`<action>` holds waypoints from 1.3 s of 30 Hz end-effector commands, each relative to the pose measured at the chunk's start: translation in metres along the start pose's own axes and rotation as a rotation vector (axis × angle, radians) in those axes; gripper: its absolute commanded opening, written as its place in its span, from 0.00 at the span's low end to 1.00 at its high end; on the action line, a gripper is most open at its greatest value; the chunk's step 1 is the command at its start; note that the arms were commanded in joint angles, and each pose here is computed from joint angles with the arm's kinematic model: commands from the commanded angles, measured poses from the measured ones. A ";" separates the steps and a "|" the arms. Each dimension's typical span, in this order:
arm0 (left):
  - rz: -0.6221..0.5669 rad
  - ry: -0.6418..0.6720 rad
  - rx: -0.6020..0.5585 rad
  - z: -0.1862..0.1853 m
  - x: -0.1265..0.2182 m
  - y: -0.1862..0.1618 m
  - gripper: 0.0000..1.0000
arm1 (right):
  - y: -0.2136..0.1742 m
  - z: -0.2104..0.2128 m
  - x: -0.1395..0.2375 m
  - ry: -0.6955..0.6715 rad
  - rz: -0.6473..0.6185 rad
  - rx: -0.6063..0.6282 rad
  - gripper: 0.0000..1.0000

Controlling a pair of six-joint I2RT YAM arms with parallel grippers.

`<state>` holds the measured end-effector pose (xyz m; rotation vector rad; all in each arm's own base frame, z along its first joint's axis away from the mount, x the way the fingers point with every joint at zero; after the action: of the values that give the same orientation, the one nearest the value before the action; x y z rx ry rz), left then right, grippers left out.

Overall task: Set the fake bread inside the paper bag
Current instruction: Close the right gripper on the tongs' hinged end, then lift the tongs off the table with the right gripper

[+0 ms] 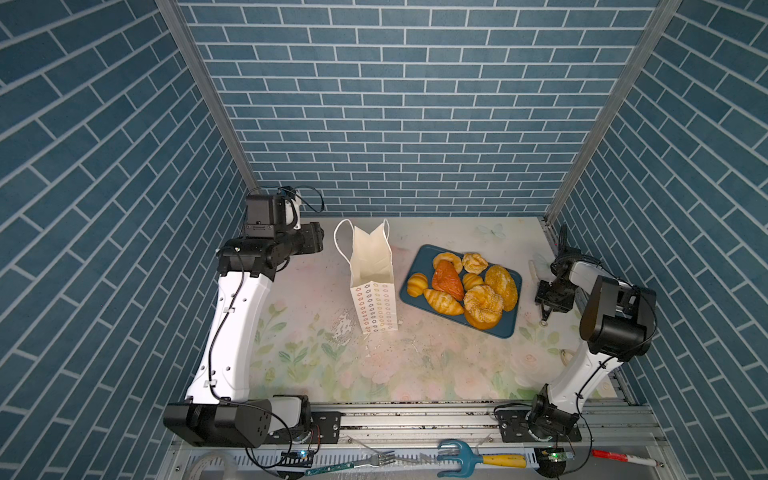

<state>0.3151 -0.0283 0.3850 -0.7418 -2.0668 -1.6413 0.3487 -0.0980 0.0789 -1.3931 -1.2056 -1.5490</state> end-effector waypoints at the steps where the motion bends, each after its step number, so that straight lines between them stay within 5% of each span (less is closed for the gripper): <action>1: 0.029 0.019 0.023 0.003 0.001 -0.006 0.68 | -0.003 0.003 -0.011 0.027 0.036 0.057 0.57; 7: 0.021 0.015 0.013 0.003 0.002 -0.007 0.68 | 0.001 0.009 -0.004 0.084 0.043 0.067 0.61; 18: -0.023 0.012 -0.036 0.001 0.004 0.004 0.69 | 0.000 0.008 0.004 0.076 0.062 -0.121 0.67; 33: -0.039 0.031 -0.078 0.003 0.004 0.007 0.69 | 0.000 0.010 -0.010 0.077 0.046 -0.115 0.67; 39: -0.036 0.033 -0.085 0.003 0.003 0.007 0.69 | 0.001 0.006 -0.005 0.043 0.037 -0.007 0.65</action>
<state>0.3169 -0.0253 0.3850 -0.7276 -2.0103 -1.7278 0.3545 -0.0932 0.0801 -1.3852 -1.1116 -1.6246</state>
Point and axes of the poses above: each gripper's point midway between its finger pads, its own x axis back along the fingers, its own z axis along the line the jaws close on, y = z × x, the point moved 6 cm from there along x, back along the fingers, and after that the axes turned 3 degrees about x, right-handed, at the moved point
